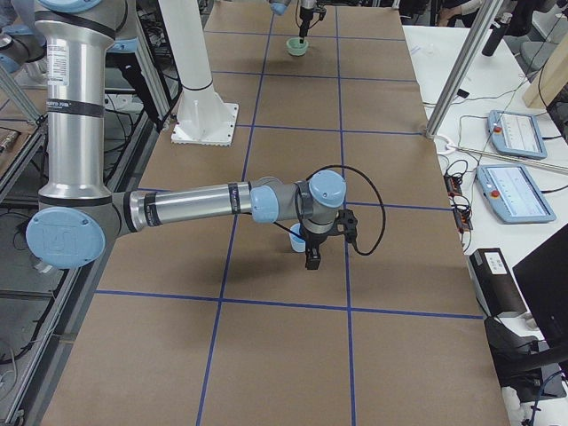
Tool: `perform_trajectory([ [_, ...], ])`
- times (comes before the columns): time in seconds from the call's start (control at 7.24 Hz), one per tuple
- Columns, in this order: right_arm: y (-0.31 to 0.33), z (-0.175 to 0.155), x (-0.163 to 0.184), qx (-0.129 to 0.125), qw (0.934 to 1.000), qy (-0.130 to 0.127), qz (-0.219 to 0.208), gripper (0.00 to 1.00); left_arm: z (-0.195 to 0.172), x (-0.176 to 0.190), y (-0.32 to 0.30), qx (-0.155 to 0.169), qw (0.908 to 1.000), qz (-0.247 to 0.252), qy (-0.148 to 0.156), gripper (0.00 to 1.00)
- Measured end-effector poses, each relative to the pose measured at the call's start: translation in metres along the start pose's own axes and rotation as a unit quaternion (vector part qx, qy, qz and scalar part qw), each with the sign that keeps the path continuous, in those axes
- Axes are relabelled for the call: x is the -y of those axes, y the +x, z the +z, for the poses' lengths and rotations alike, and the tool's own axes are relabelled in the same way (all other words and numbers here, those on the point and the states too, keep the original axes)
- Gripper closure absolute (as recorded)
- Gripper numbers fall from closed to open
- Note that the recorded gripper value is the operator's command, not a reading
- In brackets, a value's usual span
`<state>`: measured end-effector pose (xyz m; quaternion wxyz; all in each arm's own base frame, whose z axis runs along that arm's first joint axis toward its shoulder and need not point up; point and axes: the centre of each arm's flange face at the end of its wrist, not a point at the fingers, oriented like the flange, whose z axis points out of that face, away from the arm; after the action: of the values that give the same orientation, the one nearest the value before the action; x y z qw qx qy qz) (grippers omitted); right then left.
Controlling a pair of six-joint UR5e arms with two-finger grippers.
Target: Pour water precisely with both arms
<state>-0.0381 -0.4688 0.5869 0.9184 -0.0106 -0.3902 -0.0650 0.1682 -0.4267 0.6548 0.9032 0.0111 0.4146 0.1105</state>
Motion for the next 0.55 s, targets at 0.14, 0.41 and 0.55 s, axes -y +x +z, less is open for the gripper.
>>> perform_trajectory([
  [0.14, 0.0003, 0.0004, 0.0, 0.0, 1.0, 0.0, 0.0, 0.01, 0.0026, -0.0009, -0.0002, 0.0, 1.0, 0.0, -0.003, 1.0],
  [0.41, 0.0003, 0.0004, 0.0002, 0.0, 1.0, 0.0, 0.001, 0.01, 0.0061, -0.0013, -0.0018, 0.0, 1.0, -0.001, -0.007, 1.0],
  [0.55, 0.0001, 0.0002, 0.0007, 0.0, 1.0, 0.0, 0.0, 0.01, 0.0056, 0.0012, 0.0021, -0.008, 0.9999, 0.0, -0.01, 1.0],
])
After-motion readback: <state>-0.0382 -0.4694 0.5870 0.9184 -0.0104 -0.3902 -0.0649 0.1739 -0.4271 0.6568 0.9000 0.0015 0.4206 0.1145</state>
